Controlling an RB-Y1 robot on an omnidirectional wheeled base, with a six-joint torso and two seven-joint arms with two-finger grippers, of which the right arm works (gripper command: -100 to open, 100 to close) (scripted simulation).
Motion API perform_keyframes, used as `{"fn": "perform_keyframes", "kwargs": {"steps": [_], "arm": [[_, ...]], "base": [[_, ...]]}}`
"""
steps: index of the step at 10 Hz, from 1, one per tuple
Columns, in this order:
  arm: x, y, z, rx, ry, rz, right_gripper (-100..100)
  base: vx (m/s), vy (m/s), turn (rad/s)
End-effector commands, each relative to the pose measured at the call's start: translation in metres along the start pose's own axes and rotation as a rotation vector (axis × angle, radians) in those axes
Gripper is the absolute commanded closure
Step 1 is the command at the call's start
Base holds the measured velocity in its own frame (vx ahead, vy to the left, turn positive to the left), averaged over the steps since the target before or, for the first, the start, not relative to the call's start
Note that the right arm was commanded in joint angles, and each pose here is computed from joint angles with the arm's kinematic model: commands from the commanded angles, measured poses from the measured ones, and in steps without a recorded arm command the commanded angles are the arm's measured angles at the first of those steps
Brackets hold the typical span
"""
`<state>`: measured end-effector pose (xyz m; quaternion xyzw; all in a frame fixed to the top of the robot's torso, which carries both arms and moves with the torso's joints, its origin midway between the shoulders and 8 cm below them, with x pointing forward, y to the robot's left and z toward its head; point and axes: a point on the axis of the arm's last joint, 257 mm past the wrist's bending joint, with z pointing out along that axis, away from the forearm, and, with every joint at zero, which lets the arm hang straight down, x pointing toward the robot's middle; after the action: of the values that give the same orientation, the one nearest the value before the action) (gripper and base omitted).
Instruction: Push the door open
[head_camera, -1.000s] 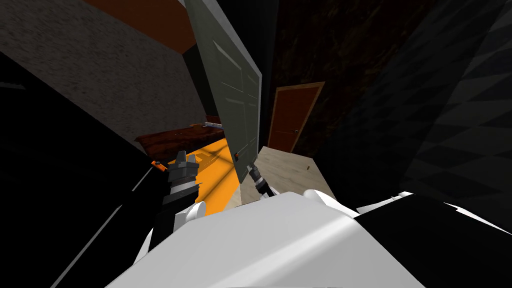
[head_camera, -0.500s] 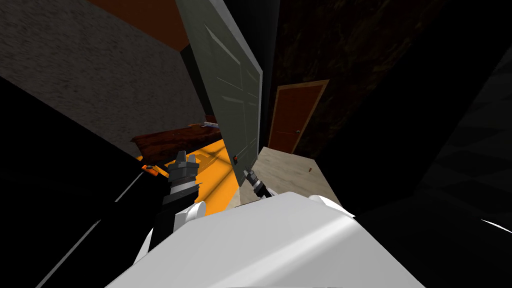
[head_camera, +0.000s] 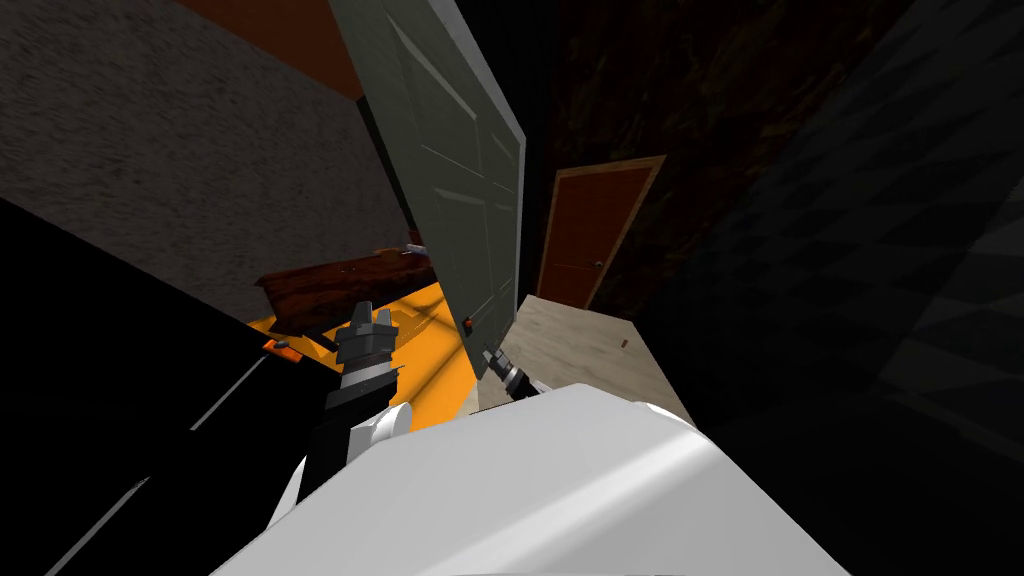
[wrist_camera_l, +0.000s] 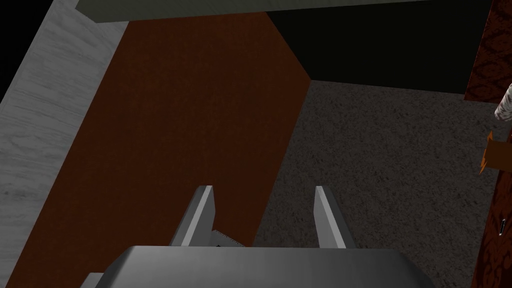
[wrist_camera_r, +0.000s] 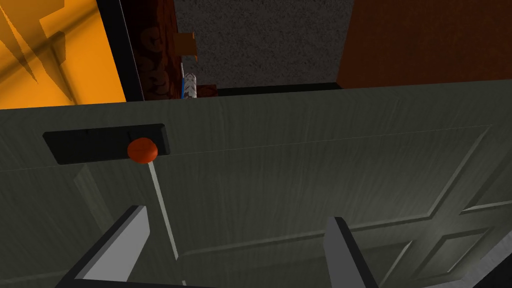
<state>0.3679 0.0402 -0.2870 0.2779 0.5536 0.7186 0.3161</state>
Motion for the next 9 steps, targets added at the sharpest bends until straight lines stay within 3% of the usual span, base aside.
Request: {"fn": "perform_keyframes", "kwargs": {"steps": [1, 9], "arm": [[0.008, -0.011, -0.0014, 0.022, 0.024, 0.002, -100], [0.035, -0.058, -0.0199, 0.132, 0.133, -0.001, -100]], "base": [[0.095, -0.014, -0.001], [0.109, -0.022, 0.002]]}}
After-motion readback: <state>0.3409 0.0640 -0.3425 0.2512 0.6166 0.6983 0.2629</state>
